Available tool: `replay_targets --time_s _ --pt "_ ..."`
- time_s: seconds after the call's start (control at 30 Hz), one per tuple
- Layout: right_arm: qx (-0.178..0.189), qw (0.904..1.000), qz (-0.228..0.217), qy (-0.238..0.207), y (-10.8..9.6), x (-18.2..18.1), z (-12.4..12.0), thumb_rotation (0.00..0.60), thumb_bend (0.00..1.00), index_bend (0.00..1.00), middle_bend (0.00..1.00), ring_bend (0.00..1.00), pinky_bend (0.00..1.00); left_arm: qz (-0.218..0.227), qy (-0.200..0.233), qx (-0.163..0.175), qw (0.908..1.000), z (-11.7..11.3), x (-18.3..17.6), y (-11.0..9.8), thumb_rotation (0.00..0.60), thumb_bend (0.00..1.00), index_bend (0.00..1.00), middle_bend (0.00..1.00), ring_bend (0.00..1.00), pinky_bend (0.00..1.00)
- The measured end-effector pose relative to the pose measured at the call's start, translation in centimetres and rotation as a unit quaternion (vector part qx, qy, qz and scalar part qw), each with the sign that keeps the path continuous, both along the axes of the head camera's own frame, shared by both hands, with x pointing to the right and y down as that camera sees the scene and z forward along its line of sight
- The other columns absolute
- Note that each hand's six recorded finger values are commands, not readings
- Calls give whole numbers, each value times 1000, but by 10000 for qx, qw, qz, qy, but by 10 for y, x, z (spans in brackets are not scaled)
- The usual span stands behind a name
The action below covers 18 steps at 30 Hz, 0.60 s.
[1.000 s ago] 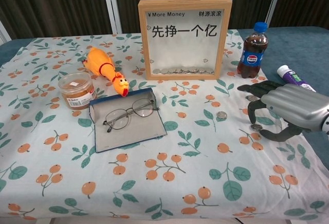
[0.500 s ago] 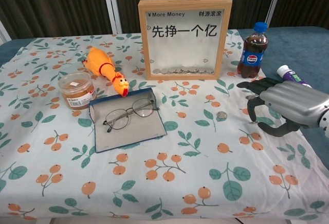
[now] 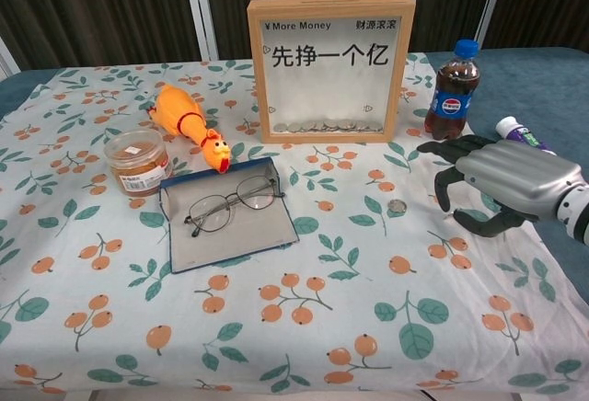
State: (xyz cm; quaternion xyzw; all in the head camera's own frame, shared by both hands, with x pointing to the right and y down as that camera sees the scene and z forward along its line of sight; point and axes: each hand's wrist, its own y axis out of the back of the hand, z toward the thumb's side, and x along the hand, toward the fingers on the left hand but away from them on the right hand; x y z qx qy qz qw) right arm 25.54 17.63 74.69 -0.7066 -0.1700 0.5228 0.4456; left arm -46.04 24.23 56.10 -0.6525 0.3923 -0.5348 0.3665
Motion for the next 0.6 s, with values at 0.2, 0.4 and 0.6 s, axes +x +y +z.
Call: replay_targets --time_s 0.2,0.4,0.6 --pt "85 9999 2 -62 -2 -4 0 600 615 662 152 0 20 -17 35 2 10000 -1 -1 -1 600 439 0 67 7 12" --pt "180 9998 -20 -84 -3 -5 0 600 633 692 169 0 52 -13 39 -11 10000 0 -1 0 600 438 0 67 7 12" --pt "252 9997 -34 -47 -4 -6 0 600 648 707 170 0 52 -43 45 15 10000 -2 -2 0 600 437 0 67 6 12"
